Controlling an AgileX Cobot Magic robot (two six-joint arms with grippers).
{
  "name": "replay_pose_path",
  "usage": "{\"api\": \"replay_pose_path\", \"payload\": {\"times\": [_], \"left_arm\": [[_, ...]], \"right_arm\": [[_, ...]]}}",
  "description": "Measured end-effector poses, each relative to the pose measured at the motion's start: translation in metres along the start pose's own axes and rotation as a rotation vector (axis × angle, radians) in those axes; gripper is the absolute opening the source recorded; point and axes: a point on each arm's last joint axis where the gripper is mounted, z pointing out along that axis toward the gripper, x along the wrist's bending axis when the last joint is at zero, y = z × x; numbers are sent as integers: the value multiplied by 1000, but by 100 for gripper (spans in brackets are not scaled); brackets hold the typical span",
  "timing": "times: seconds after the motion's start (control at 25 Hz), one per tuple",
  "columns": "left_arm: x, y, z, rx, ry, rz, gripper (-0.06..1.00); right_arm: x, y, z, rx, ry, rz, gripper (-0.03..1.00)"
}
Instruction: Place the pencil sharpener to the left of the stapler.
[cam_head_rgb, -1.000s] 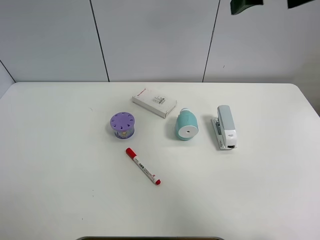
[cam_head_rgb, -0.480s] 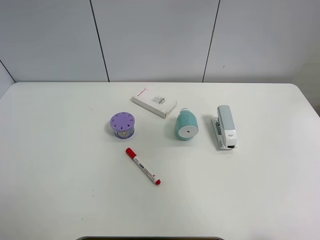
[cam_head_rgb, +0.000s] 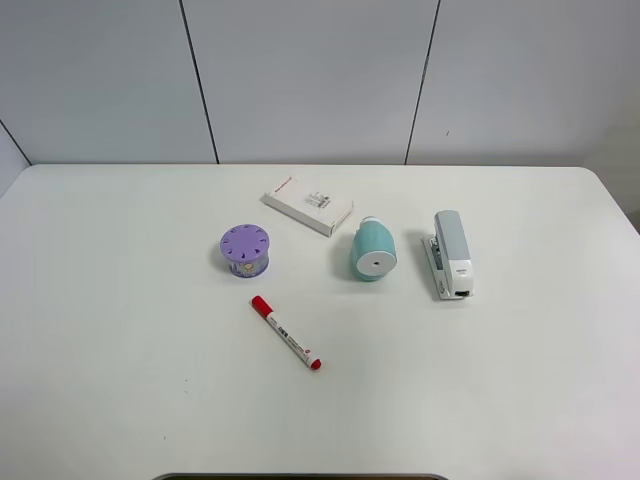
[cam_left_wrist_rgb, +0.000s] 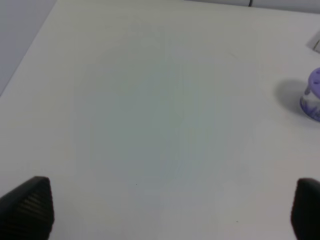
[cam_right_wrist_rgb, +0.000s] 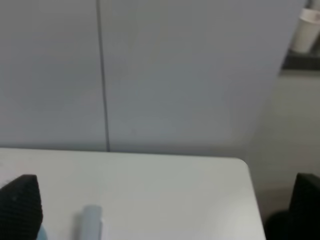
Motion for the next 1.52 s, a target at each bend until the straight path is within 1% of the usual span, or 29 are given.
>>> {"api": "replay_pose_path", "payload": {"times": [0.2, 0.28, 0.48, 0.6, 0.8, 0.88, 1.08, 1.24, 1.32, 1.52], "left_arm": [[0, 0, 0, 0, 0, 0, 95], [0, 0, 0, 0, 0, 0, 95], [0, 0, 0, 0, 0, 0, 95], [0, 0, 0, 0, 0, 0, 95], [0, 0, 0, 0, 0, 0, 95], [0, 0, 0, 0, 0, 0, 95], [0, 0, 0, 0, 0, 0, 95], [0, 0, 0, 0, 0, 0, 95], [0, 0, 0, 0, 0, 0, 95], [0, 0, 0, 0, 0, 0, 95]], "right_arm": [[1, -51, -2, 84, -83, 0, 99], [4, -74, 3, 134, -96, 9, 99], [13, -129, 6, 208, -103, 49, 99], [18, -151, 7, 222, -107, 73, 99], [24, -182, 9, 206, -108, 102, 99], [27, -195, 11, 203, -94, 110, 99], [31, -220, 15, 208, -80, 119, 99], [33, -230, 23, 241, -70, 122, 99], [33, -233, 26, 251, -69, 122, 99], [34, -231, 29, 213, -60, 124, 99]]}}
